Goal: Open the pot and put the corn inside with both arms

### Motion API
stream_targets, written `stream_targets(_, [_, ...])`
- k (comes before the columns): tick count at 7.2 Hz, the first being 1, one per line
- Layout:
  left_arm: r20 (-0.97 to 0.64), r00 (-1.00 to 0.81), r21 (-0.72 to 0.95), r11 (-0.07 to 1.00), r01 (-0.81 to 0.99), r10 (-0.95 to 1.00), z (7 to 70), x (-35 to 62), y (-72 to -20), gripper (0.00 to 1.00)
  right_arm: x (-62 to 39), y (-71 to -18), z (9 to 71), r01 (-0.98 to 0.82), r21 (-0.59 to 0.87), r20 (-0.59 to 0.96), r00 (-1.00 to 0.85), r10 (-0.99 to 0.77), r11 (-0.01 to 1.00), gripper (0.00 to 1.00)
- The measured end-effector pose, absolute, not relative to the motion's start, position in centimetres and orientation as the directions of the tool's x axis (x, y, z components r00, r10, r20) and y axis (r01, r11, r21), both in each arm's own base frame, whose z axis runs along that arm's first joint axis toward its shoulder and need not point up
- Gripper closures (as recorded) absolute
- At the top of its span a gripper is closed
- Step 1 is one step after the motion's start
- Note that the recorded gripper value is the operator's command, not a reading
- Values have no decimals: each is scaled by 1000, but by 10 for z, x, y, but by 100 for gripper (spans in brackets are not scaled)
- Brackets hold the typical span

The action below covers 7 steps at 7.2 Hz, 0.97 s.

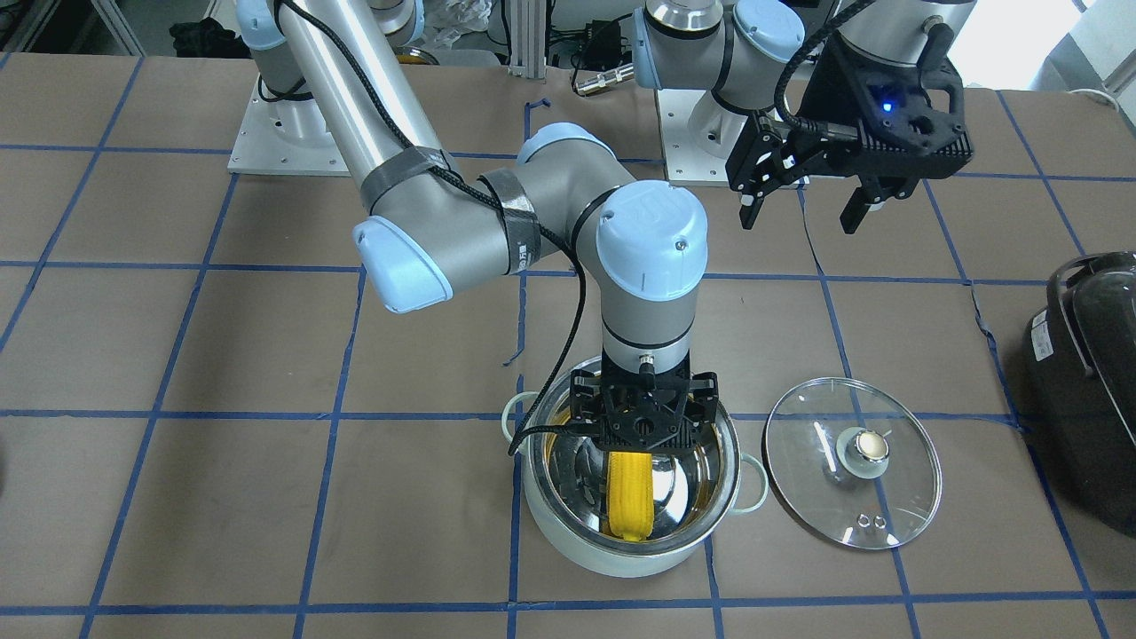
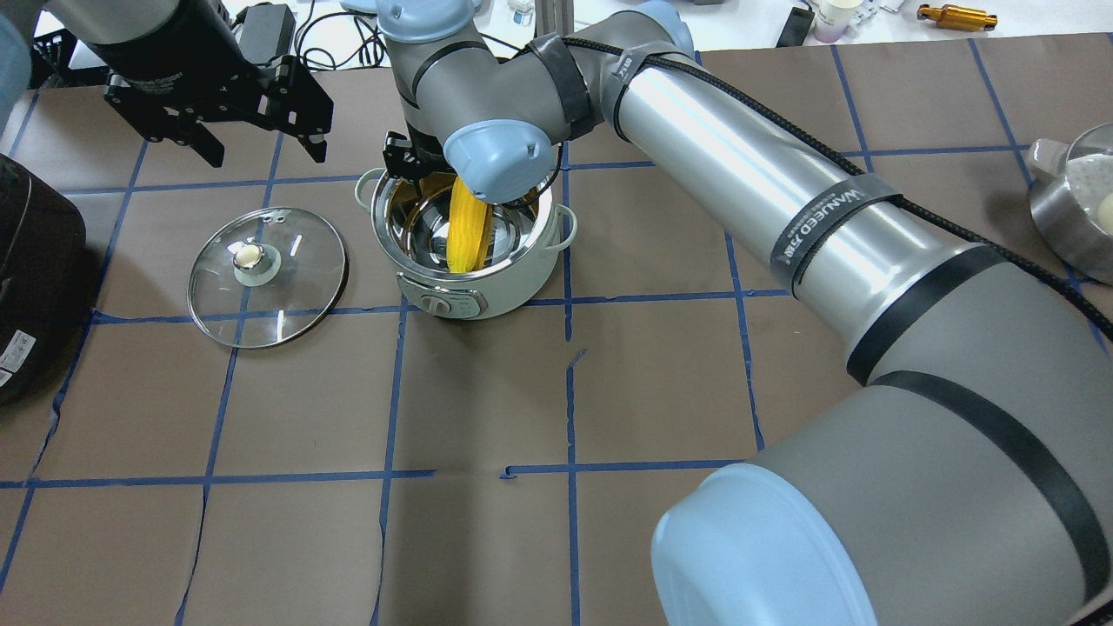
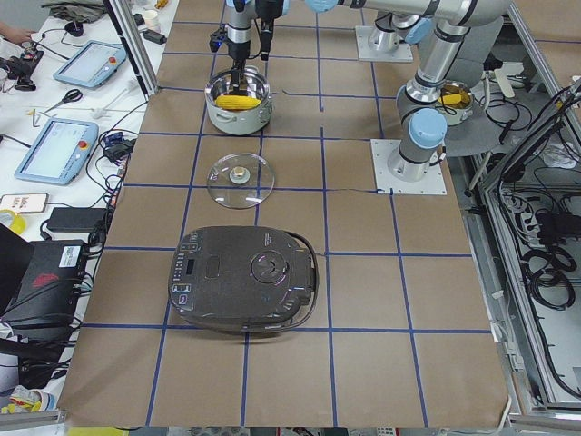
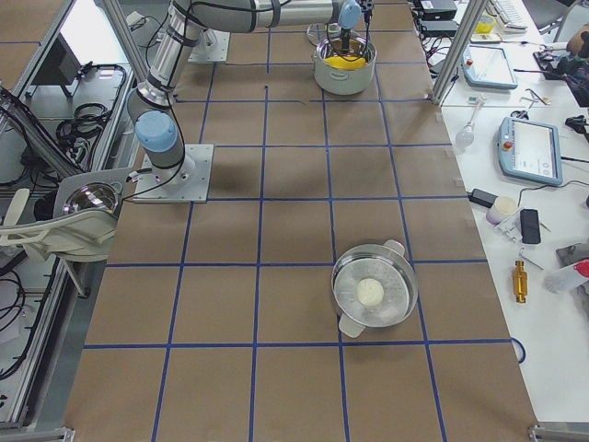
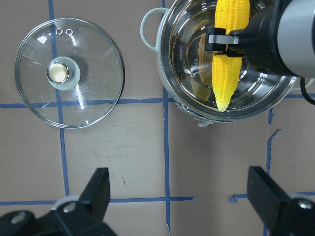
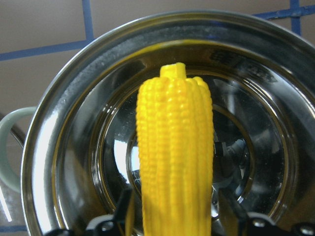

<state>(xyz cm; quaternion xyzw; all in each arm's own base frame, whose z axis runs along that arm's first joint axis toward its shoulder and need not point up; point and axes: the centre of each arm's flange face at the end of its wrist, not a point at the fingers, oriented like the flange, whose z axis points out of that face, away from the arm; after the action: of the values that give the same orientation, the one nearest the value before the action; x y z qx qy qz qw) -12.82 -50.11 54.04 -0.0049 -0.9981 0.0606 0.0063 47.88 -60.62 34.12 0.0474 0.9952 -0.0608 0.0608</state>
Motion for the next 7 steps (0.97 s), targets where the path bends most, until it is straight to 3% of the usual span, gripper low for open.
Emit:
stream_targets(3, [13,-1000,-121,993,9,10,540,-128,-501,0,398,-604,426,121,-124,-43,-992,116,985,0])
stream_targets(7, [14,-1000,-121,993,12,13,541,-130,-501,0,246,-580,520,27,-96,15,-999,29,995,4])
